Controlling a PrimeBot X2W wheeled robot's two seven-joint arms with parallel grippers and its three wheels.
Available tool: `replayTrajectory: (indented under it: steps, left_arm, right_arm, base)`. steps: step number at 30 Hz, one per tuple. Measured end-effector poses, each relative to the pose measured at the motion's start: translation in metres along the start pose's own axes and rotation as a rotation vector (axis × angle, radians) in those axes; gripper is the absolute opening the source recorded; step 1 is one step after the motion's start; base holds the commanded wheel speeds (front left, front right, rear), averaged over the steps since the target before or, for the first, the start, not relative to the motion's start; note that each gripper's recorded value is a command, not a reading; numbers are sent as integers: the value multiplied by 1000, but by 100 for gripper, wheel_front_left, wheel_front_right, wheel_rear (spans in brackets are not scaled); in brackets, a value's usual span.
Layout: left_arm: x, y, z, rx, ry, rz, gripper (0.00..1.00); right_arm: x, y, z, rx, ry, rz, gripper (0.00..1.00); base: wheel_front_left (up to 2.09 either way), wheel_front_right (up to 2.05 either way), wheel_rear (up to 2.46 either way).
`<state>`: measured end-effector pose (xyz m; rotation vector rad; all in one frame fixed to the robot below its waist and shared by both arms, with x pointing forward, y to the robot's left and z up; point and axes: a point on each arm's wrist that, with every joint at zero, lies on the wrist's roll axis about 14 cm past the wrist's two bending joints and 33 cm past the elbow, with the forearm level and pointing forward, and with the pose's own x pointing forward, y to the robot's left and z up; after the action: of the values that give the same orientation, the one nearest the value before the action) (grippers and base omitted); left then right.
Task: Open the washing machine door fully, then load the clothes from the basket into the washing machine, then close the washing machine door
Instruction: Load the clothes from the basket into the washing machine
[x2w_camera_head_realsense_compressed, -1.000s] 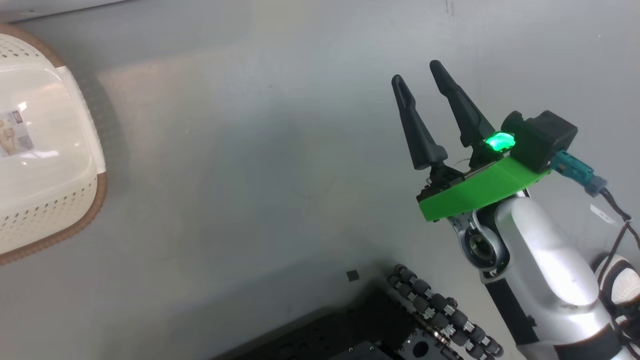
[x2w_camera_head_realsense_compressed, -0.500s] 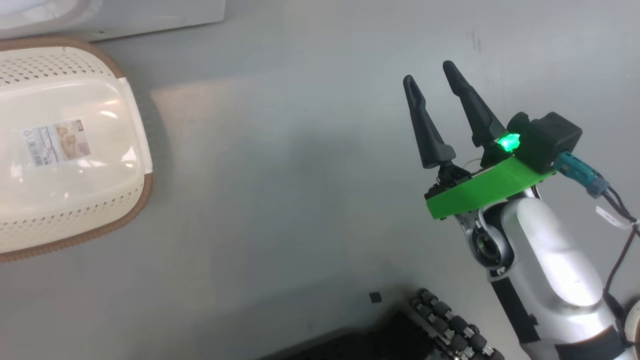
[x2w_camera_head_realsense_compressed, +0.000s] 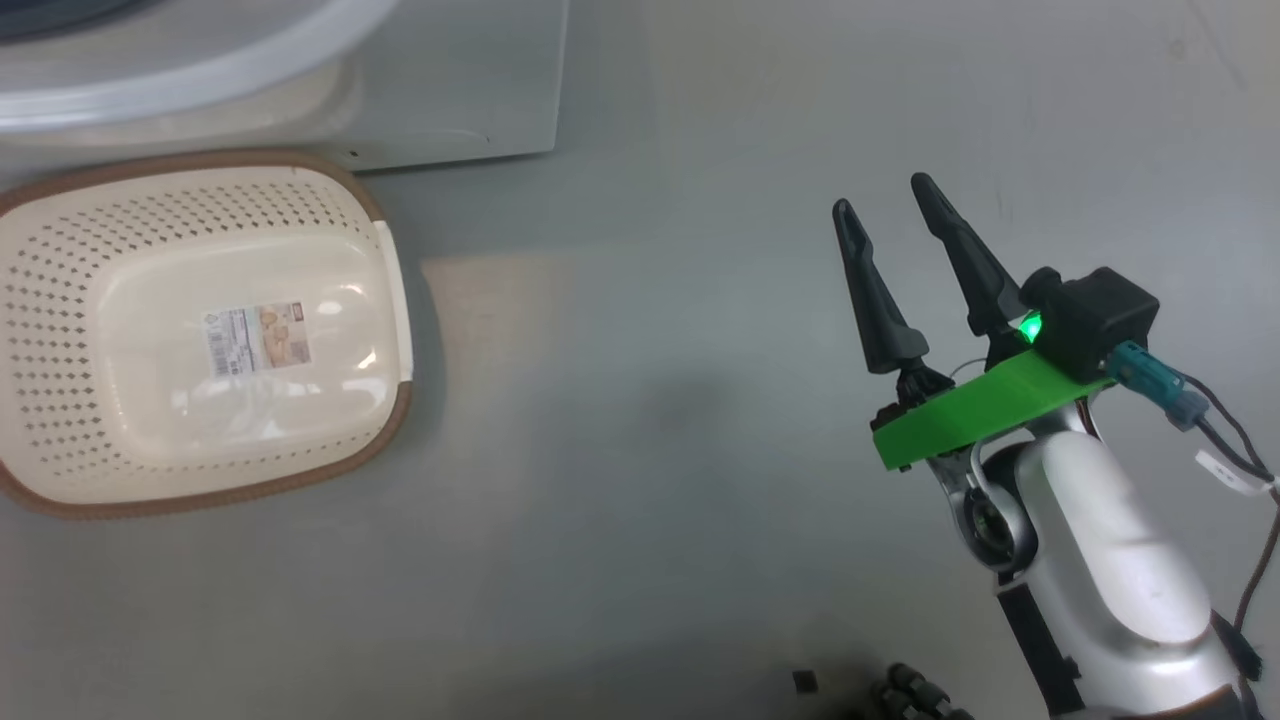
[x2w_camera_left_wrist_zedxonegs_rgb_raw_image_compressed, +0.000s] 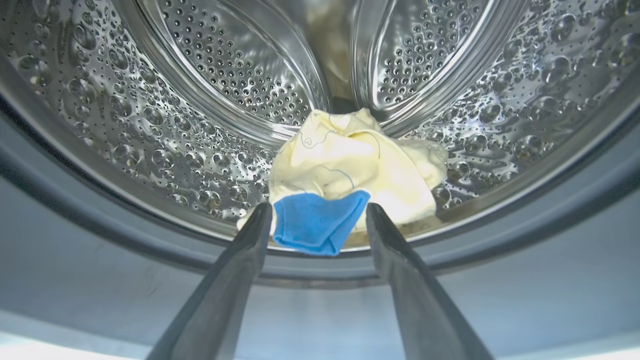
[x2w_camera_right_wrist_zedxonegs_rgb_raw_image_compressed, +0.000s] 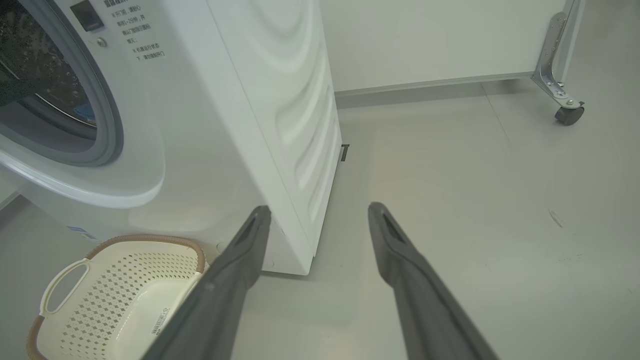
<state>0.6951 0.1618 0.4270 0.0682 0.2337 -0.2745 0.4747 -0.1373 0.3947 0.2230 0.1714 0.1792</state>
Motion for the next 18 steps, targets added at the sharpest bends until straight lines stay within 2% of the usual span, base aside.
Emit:
replayTrajectory:
  steps: [18]
  left_arm:
    - [-125, -25, 31, -27, -107, -52, 100]
  right_arm:
    - [-34, 27, 55, -19, -119, 52, 100]
  base:
    - [0, 0, 0]
